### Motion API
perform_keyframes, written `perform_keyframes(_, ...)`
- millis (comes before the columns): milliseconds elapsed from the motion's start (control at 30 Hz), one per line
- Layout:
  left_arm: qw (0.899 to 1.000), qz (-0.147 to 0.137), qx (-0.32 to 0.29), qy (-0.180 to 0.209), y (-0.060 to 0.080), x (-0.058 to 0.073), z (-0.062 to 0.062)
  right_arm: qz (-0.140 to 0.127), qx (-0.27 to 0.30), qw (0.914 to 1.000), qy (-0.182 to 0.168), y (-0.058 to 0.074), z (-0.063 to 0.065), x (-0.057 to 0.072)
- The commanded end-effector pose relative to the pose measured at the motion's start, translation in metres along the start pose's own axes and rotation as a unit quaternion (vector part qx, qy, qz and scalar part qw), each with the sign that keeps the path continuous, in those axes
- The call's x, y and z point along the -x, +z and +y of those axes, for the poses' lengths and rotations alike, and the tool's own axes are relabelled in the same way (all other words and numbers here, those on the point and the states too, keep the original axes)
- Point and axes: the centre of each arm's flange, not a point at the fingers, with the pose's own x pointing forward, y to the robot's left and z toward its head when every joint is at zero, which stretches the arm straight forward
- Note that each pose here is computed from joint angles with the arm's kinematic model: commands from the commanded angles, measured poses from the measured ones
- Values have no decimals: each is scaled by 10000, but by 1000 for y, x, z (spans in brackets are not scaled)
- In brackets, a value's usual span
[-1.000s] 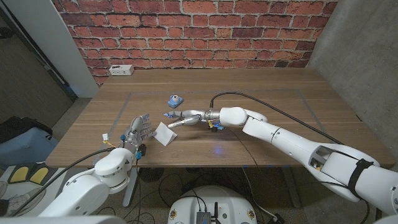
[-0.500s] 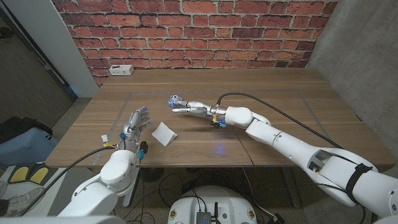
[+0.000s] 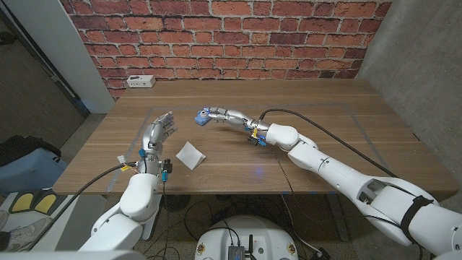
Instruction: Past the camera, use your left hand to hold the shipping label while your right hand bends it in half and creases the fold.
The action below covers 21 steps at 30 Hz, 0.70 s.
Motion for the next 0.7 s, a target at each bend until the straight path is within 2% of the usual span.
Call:
perform_keyframes(33, 9981, -563, -130, -194, -1, -13, 1, -83, -241, 9983, -522, 0, -15, 11)
perform_keyframes(433, 9964, -751, -264, -280, -3, -32, 8, -81, -290, 9945, -1004, 5, -28, 22)
perform_keyframes(700, 9948, -851, -286, -489, -1, -52, 15, -44, -324, 9903, -1350, 10, -32, 28)
